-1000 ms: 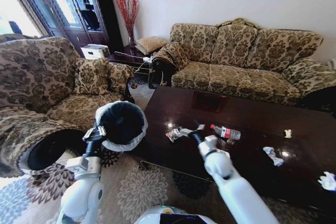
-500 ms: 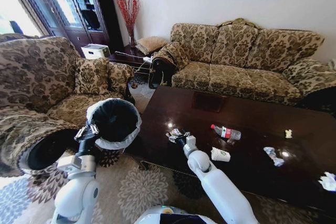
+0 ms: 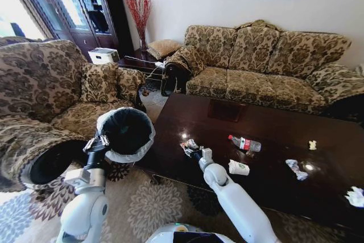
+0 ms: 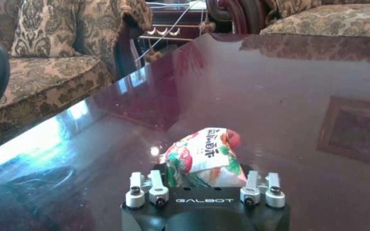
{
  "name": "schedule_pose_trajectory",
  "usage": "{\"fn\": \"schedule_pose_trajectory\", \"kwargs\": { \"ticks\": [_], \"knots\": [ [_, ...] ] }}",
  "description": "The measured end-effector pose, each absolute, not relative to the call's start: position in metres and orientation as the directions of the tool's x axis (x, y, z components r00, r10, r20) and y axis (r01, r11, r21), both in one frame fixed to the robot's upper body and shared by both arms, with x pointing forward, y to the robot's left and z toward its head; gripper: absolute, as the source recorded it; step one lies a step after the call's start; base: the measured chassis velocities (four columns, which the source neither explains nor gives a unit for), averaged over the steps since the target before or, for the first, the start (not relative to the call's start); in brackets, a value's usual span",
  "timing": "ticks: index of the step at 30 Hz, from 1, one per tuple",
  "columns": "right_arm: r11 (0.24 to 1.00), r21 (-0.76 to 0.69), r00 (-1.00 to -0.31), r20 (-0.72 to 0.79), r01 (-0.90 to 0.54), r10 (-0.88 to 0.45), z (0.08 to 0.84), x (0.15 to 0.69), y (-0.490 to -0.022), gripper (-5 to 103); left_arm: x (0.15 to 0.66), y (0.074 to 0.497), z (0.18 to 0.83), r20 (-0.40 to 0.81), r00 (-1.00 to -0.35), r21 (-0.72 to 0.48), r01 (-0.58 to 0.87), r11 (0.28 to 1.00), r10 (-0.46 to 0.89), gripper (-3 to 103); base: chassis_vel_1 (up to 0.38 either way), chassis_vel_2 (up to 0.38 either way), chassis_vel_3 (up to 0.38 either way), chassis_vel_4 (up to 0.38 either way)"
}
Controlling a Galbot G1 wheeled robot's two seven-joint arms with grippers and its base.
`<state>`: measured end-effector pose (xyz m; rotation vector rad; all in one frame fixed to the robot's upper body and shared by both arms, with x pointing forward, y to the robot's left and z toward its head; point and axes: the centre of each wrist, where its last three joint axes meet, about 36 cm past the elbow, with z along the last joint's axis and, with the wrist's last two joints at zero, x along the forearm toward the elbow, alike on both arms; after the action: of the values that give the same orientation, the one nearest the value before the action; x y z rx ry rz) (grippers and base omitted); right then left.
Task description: Move to the front of the table and place the trash on the table into the trash bin.
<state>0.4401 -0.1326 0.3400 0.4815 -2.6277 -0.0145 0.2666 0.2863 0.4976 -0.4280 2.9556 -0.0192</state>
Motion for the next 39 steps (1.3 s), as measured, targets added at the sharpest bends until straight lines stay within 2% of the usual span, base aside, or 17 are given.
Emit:
{"fn": "schedule_pose_trajectory", "kwargs": {
  "ticks": [1, 3, 6, 7, 10, 13, 15, 20, 26, 29, 31, 32, 34, 35, 37, 38, 39],
  "knots": [
    [0.938, 0.094, -0.829, 0.443, -0.335, -0.340, 0.340, 0.440, -0.131, 56, 0.267, 0.286, 0.498, -0.151, -0.948, -0.034, -0.279, 0.960, -0.281, 3, 0.000, 0.000, 0.000, 0.000],
    [0.937, 0.094, -0.829, 0.443, -0.335, -0.341, 0.340, 0.440, -0.131, 56, 0.267, 0.286, 0.498, -0.150, -0.949, -0.033, -0.277, 0.960, -0.278, 3, 0.000, 0.000, 0.000, 0.000],
    [0.937, 0.093, -0.832, 0.438, -0.336, -0.342, 0.342, 0.439, -0.132, 40, 0.267, 0.285, 0.497, -0.147, -0.952, -0.031, -0.268, 0.963, -0.269, 3, 0.000, 0.000, 0.000, 0.000],
    [0.937, 0.093, -0.832, 0.438, -0.336, -0.342, 0.342, 0.439, -0.132, 40, 0.267, 0.285, 0.497, -0.147, -0.952, -0.031, -0.268, 0.963, -0.269, 3, 0.000, 0.000, 0.000, 0.000],
    [0.941, 0.084, -0.843, 0.424, -0.328, -0.332, 0.346, 0.438, -0.137, 27, 0.266, 0.285, 0.496, -0.143, -0.956, -0.026, -0.256, 0.966, -0.257, 3, 0.000, 0.000, 0.000, 0.000],
    [0.946, 0.077, -0.860, 0.398, -0.315, -0.319, 0.354, 0.439, -0.139, 20, 0.267, 0.286, 0.496, -0.141, -0.959, -0.023, -0.244, 0.970, -0.244, 3, 0.000, 0.000, 0.000, 0.000],
    [0.948, 0.075, -0.870, 0.380, -0.308, -0.313, 0.359, 0.439, -0.140, 20, 0.267, 0.286, 0.497, -0.138, -0.961, -0.021, -0.238, 0.971, -0.238, 3, 0.000, 0.000, 0.000, 0.000],
    [0.952, 0.046, -0.932, 0.196, -0.303, -0.306, 0.424, 0.440, -0.151, 8, 0.278, 0.290, 0.494, -0.108, -0.980, -0.003, -0.169, 0.986, -0.168, 3, 0.000, 0.000, 0.000, 0.000],
    [0.924, 0.061, -0.925, 0.019, -0.377, -0.379, 0.503, 0.432, -0.161, 8, 0.295, 0.298, 0.500, -0.053, -0.995, -0.006, -0.089, 0.996, -0.089, 3, 0.000, 0.000, 0.000, 0.000],
    [0.862, 0.068, -0.860, -0.139, -0.503, -0.491, 0.576, 0.434, -0.156, 8, 0.311, 0.307, 0.512, -0.015, -0.999, -0.023, -0.037, 0.999, -0.037, 3, 0.000, 0.000, 0.000, 0.000],
    [0.845, 0.072, -0.843, -0.159, -0.530, -0.515, 0.588, 0.433, -0.154, 8, 0.314, 0.308, 0.516, -0.011, -1.000, -0.024, -0.023, 0.999, -0.023, 3, 0.000, 0.000, 0.000, 0.000],
    [0.775, 0.091, -0.775, -0.195, -0.625, -0.602, 0.615, 0.425, -0.143, 8, 0.324, 0.309, 0.528, -0.001, -1.000, -0.028, 0.018, 0.999, 0.018, 3, 0.000, 0.000, 0.000, 0.000],
    [0.743, 0.100, -0.746, -0.196, -0.661, -0.637, 0.621, 0.421, -0.136, 8, 0.326, 0.309, 0.533, 0.003, -0.999, -0.029, 0.032, 0.999, 0.032, 3, 0.000, 0.000, 0.000, 0.000],
    [0.653, 0.124, -0.664, -0.179, -0.747, -0.726, 0.630, 0.412, -0.117, 8, 0.327, 0.309, 0.541, 0.014, -0.998, -0.033, 0.061, 0.998, 0.061, 3, 0.000, 0.000, 0.000, 0.000],
    [0.625, 0.133, -0.639, -0.168, -0.769, -0.751, 0.631, 0.410, -0.110, 8, 0.327, 0.310, 0.543, 0.017, -0.998, -0.034, 0.066, 0.997, 0.067, 3, 0.000, 0.000, 0.000, 0.000],
    [0.554, 0.154, -0.572, -0.124, -0.818, -0.811, 0.631, 0.402, -0.094, 8, 0.325, 0.310, 0.548, 0.023, -0.997, -0.038, 0.070, 0.997, 0.071, 3, 0.000, 0.000, 0.000, 0.000],
    [0.524, 0.160, -0.542, -0.095, -0.836, -0.835, 0.632, 0.396, -0.086, 8, 0.325, 0.311, 0.550, 0.025, -0.997, -0.038, 0.070, 0.997, 0.071, 3, 0.000, 0.000, 0.000, 0.000]
  ]
}}
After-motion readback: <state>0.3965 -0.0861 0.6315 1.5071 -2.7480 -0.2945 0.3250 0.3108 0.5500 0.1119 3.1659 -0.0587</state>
